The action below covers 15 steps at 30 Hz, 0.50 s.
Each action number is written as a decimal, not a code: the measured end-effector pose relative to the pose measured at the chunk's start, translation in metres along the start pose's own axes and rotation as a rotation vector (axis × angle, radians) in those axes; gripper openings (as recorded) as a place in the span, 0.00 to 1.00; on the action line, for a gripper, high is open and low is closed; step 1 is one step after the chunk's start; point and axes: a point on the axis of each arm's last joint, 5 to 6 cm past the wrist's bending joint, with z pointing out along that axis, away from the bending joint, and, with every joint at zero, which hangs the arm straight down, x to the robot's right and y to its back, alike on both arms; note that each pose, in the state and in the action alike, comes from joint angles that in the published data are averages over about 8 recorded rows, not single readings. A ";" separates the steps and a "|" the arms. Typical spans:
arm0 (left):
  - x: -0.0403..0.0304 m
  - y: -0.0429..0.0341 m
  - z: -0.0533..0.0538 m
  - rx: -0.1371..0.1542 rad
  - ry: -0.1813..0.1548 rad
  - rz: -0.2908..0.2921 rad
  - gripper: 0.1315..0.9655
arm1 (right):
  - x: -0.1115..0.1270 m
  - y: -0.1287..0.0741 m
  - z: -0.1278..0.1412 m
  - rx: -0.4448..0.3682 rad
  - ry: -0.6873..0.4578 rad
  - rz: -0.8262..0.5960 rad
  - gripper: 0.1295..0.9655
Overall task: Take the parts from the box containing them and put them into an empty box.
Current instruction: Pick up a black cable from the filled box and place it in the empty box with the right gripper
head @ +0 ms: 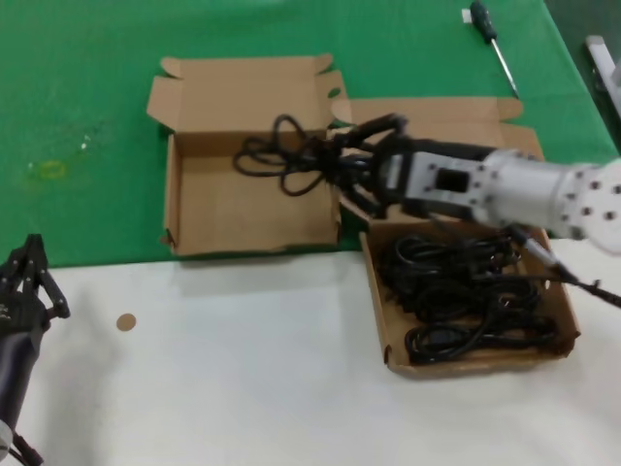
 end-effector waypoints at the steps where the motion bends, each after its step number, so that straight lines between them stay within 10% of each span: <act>1: 0.0000 0.0000 0.000 0.000 0.000 0.000 0.02 | -0.001 -0.003 0.006 0.006 -0.002 0.002 0.14; 15: 0.0000 0.0000 0.000 0.000 0.000 0.000 0.02 | -0.024 -0.026 0.081 0.021 -0.028 -0.011 0.14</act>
